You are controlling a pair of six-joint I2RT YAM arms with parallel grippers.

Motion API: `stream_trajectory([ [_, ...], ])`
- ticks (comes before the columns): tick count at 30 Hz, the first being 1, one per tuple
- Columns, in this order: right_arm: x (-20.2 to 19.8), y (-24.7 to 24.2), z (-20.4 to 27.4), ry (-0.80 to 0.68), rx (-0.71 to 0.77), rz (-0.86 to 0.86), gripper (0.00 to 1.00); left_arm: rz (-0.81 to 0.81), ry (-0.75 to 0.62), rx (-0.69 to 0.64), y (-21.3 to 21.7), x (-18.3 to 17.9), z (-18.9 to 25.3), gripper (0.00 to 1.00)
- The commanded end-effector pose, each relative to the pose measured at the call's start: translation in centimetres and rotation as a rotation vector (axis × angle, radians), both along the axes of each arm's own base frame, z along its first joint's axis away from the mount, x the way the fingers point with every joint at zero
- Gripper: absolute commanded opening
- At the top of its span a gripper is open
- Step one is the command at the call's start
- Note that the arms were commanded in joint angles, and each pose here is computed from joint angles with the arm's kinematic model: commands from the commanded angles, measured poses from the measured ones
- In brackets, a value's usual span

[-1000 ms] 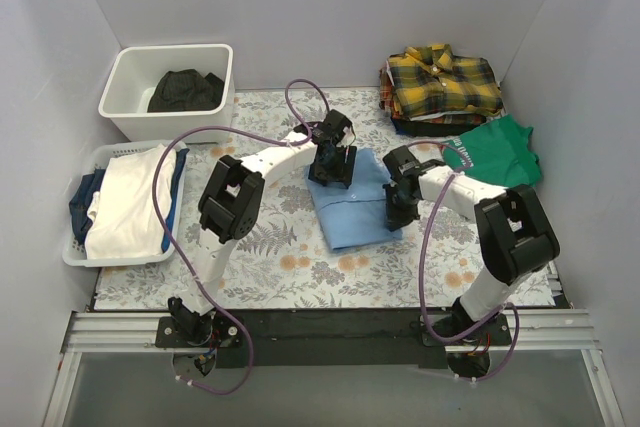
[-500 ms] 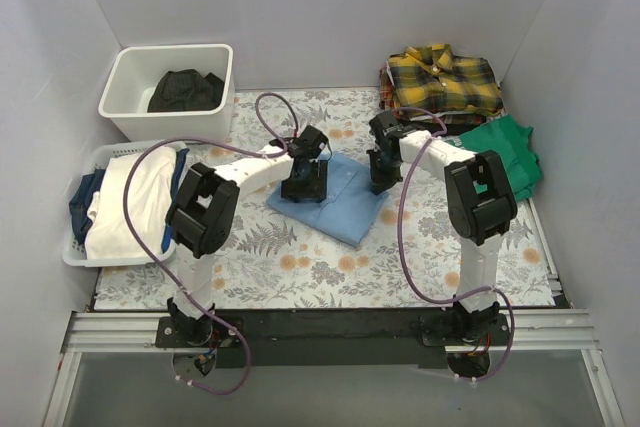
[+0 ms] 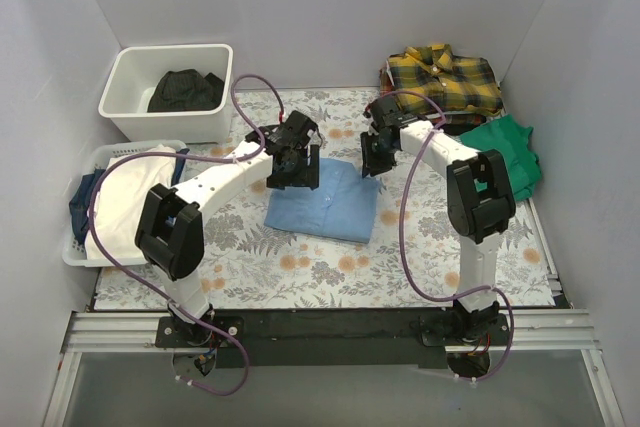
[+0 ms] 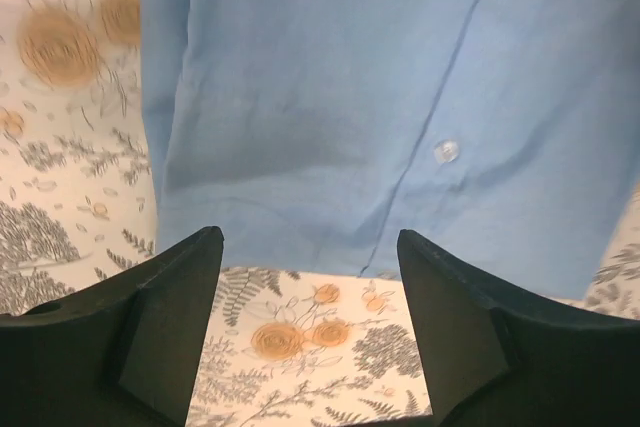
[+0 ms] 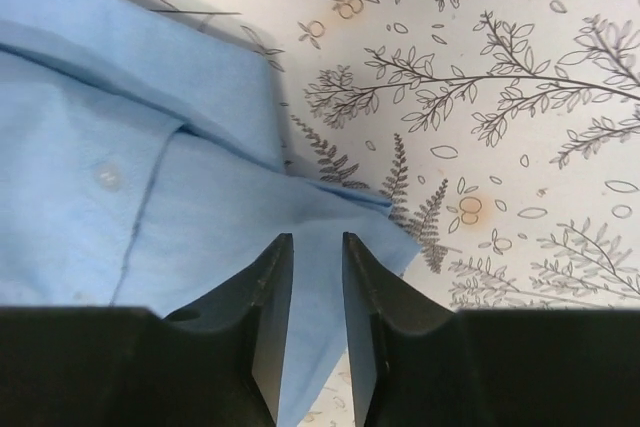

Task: Fold and stack the long sleeve shirts
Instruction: Fold the shirt

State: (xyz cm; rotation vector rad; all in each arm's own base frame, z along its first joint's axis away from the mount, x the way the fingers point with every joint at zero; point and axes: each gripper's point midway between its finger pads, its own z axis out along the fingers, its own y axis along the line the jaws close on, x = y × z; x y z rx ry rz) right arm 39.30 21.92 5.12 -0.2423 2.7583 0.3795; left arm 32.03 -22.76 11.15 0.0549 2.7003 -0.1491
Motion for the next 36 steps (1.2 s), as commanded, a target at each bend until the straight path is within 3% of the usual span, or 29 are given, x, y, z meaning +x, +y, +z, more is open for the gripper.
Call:
stream_trajectory([
  [1, 0.3, 0.8, 6.7, -0.123, 0.115, -0.011, 0.36, -0.008, -0.144, 0.008, 0.1, 2.7, 4.0, 0.71],
  [3, -0.7, 0.5, 6.9, -0.114, 0.122, -0.014, 0.37, 0.031, -0.153, 0.067, 1.4, 4.1, 2.8, 0.71],
  [6, -1.8, 0.2, 7.0, -0.104, 0.129, -0.014, 0.37, 0.105, -0.195, 0.052, 3.1, 7.0, 2.9, 0.72],
  [11, -3.6, -0.6, 5.9, -0.067, 0.115, -0.031, 0.37, 0.125, -0.297, -0.056, 4.3, 11.3, 3.9, 0.73],
  [14, -4.1, -0.8, 5.6, -0.055, 0.11, -0.036, 0.37, 0.109, -0.268, -0.12, 4.0, 12.5, 3.0, 0.73],
  [23, -4.5, -1.2, 4.8, -0.04, 0.093, -0.041, 0.37, 0.004, -0.174, -0.283, 1.7, 11.2, 1.8, 0.71],
  [28, -4.8, -1.2, 4.2, -0.018, 0.092, -0.039, 0.37, 0.002, -0.126, -0.298, 1.5, 10.9, 0.2, 0.69],
  [31, -4.9, -1.2, 4.0, -0.013, 0.092, -0.038, 0.37, 0.001, -0.104, -0.3, 1.3, 11.0, -0.7, 0.63],
  [36, -4.6, -1.1, 4.1, -0.019, 0.093, -0.039, 0.37, -0.001, -0.071, -0.3, 1.1, 11.1, -1.9, 0.46],
])
